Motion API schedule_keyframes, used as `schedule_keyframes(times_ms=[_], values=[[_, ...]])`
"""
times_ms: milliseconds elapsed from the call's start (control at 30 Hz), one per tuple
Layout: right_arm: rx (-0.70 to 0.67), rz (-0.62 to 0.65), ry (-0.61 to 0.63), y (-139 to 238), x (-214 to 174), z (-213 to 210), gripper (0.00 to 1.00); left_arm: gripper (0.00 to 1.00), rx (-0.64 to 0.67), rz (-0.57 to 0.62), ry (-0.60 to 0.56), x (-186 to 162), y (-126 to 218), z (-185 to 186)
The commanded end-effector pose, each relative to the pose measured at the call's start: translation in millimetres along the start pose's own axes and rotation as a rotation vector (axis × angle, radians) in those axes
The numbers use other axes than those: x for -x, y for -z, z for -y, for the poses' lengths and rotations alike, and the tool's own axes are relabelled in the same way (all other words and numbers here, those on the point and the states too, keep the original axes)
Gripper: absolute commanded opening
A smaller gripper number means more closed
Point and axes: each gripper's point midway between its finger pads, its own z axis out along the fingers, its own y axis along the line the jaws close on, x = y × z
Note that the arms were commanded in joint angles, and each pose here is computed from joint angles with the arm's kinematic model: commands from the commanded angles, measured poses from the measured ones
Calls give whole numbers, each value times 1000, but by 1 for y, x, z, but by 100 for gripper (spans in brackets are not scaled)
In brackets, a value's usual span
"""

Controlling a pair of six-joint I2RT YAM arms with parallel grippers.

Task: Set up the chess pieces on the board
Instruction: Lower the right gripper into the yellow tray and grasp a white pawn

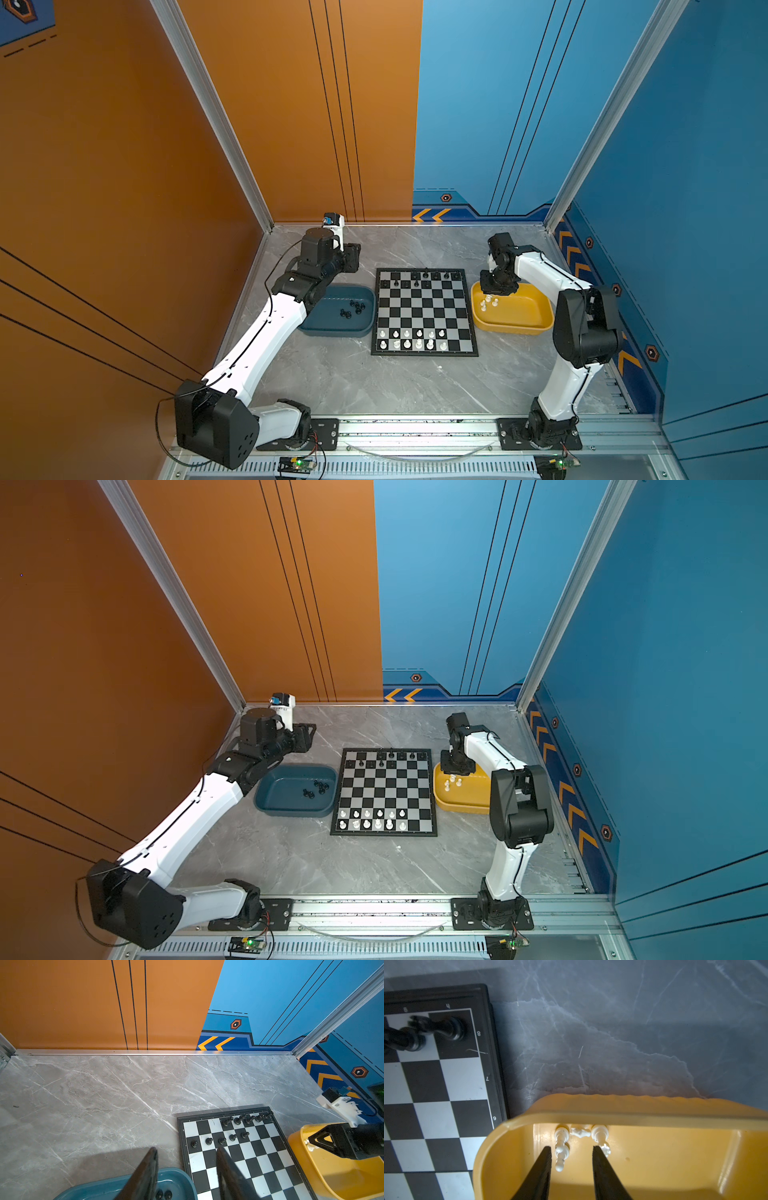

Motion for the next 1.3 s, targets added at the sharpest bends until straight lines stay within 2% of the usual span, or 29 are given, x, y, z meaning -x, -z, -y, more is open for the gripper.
schedule_keyframes(times_ms=[0, 933, 1100, 1267], values=[[9, -26, 33, -3, 1, 0, 36, 47, -17, 1, 10, 1, 0, 1], [29, -71, 36, -27, -1, -1, 35, 47, -16, -2, 12, 0, 3, 2], [29, -55, 27, -21, 1, 0, 35, 47, -18, -2, 11, 0, 3, 3], [50, 17, 3, 7, 11, 0, 35, 47, -20, -4, 13, 0, 1, 3]])
